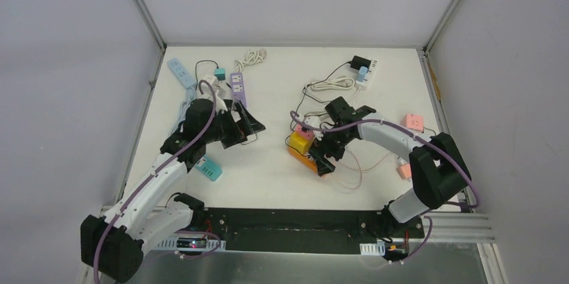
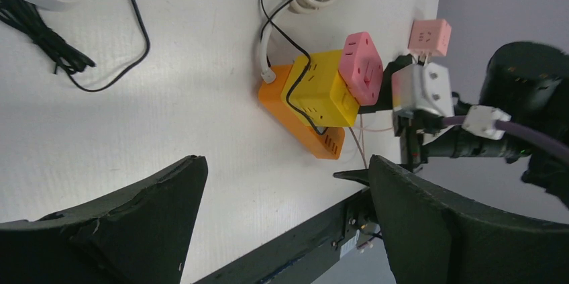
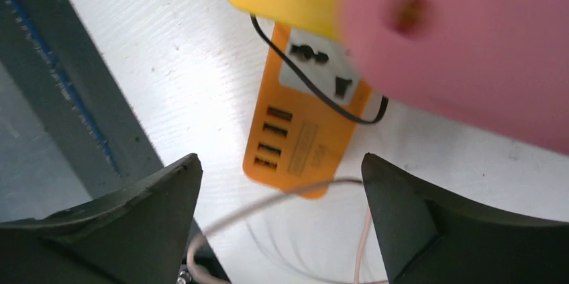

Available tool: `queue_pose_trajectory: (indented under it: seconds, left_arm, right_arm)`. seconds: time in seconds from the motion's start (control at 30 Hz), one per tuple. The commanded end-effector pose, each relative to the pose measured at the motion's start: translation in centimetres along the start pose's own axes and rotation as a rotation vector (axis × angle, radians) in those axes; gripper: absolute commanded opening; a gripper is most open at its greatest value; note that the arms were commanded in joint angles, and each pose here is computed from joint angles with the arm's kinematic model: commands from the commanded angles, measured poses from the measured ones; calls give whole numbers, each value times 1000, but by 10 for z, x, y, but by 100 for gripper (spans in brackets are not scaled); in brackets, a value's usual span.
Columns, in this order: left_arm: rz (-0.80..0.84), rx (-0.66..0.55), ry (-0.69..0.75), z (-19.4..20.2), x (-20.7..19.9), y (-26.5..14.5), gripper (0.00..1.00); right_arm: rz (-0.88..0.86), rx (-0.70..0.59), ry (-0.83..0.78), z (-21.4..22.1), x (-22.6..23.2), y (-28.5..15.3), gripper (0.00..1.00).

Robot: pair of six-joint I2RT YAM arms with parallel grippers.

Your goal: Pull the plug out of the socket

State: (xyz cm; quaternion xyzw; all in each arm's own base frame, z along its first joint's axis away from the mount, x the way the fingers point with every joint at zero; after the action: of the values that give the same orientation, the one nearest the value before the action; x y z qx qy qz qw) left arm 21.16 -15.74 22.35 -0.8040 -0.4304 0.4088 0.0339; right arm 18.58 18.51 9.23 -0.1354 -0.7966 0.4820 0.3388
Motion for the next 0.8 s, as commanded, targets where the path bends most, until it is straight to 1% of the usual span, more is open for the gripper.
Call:
queue_pose_trajectory:
  seconds: [0.0,0.1,0.17,0.27,0.37,0.5,0.57,0.63,0.77]
  left_arm:
    - [36,-17,37,3,-16,30,93]
    - [62,15,34,16,-24,53,91]
    - [79,23,21,21,-26,67,87]
    - [91,35,7,28,-24,83,81]
    - [95,44,12,35,-17,93,74]
    - [133,57,35,48,-10,101,61]
    - [129,80,47,57,-3,104,57]
    - [130,76,48,63,3,106,53]
    - [128,76,53,64,9,112,46]
  right_arm:
    - [-165,-42,-73,-3,14,-35,93]
    - [-251,-96,-78,1,18,-54,93]
    - [-295,-138,-72,3,19,-65,93]
    - [-313,-222,-42,3,13,-80,94]
    - [-313,-267,-5,2,4,-86,94]
    - [-316,-276,25,3,-4,-86,94]
    - [-318,-272,31,2,-6,-84,94]
    - [-322,-270,33,2,-7,-83,94]
    - [-335,-263,47,2,-8,-81,94]
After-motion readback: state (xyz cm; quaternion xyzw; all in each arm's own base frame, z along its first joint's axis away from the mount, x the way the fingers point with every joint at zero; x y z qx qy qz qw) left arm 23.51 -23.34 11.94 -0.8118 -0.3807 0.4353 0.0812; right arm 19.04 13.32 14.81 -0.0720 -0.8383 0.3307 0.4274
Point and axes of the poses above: each gripper's point midway between its finger pads, its own y axis out along the fingers, its own x axis along the line the jaws close on, z = x × y, the point moved 5 cm from there along -y, back along the fingers, and after that the axes turned 15 degrees about y, right-handed, at the moved point
